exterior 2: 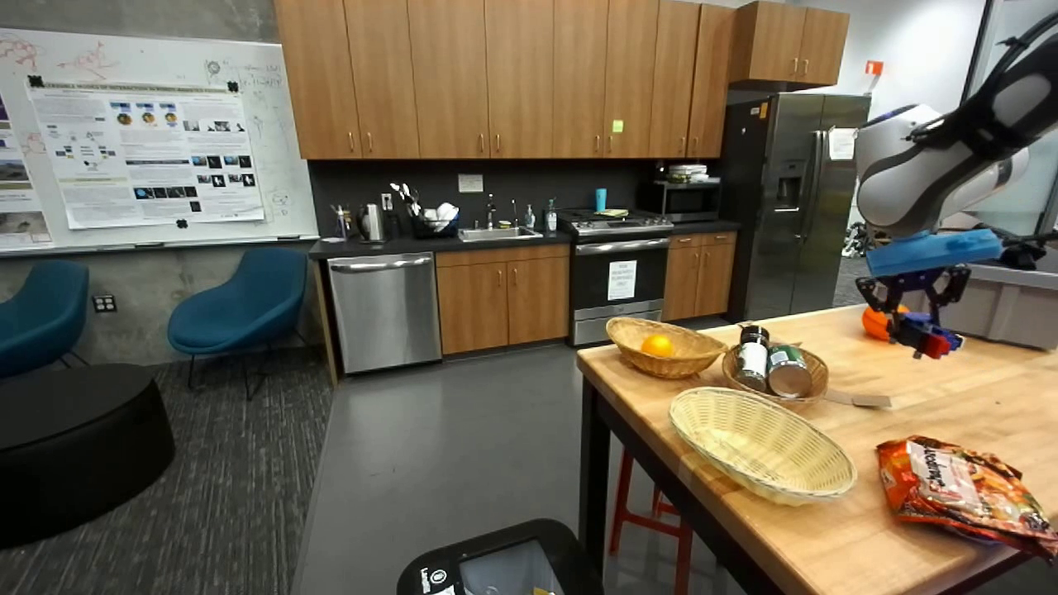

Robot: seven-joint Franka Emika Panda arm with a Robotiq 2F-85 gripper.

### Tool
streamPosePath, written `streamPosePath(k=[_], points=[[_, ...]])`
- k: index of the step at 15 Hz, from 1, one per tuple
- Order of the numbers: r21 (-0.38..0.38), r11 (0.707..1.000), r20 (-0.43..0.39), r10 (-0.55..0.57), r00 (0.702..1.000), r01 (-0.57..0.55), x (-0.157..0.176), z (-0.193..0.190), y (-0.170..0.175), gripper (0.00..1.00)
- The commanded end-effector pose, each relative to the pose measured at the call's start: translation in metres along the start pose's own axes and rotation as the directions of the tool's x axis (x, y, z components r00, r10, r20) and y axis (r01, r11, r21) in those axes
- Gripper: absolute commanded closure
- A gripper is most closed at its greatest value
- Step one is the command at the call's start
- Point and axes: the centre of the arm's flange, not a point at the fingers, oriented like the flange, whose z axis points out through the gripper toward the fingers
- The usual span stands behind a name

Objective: Put the toy truck in the left basket

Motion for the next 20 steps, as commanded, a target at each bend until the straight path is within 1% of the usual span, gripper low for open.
streamPosePath(k=[1,3,6,9,11,12,13,16,18,20], points=[[0.028,0.991,-0.059,-0.13,0.99,0.132,0.011,-0.043,-0.037,0.78],[0.059,0.972,-0.1,-0.219,0.971,0.226,0.01,-0.065,-0.068,0.78],[0.104,0.928,-0.144,-0.342,0.929,0.358,0.003,-0.094,-0.112,0.78],[0.136,0.867,-0.172,-0.456,0.873,0.479,-0.001,-0.106,-0.135,0.78],[0.147,0.818,-0.189,-0.529,0.827,0.557,-0.001,-0.108,-0.142,0.78],[0.146,0.791,-0.196,-0.565,0.801,0.594,-0.001,-0.107,-0.143,0.78],[0.146,0.758,-0.207,-0.605,0.769,0.635,0.0,-0.106,-0.143,0.78],[0.143,0.646,-0.259,-0.707,0.658,0.75,0.006,-0.1,-0.143,0.78],[0.145,0.585,-0.298,-0.744,0.599,0.798,0.008,-0.097,-0.143,0.78],[0.139,0.532,-0.331,-0.77,0.546,0.835,0.011,-0.095,-0.143,0.78]])
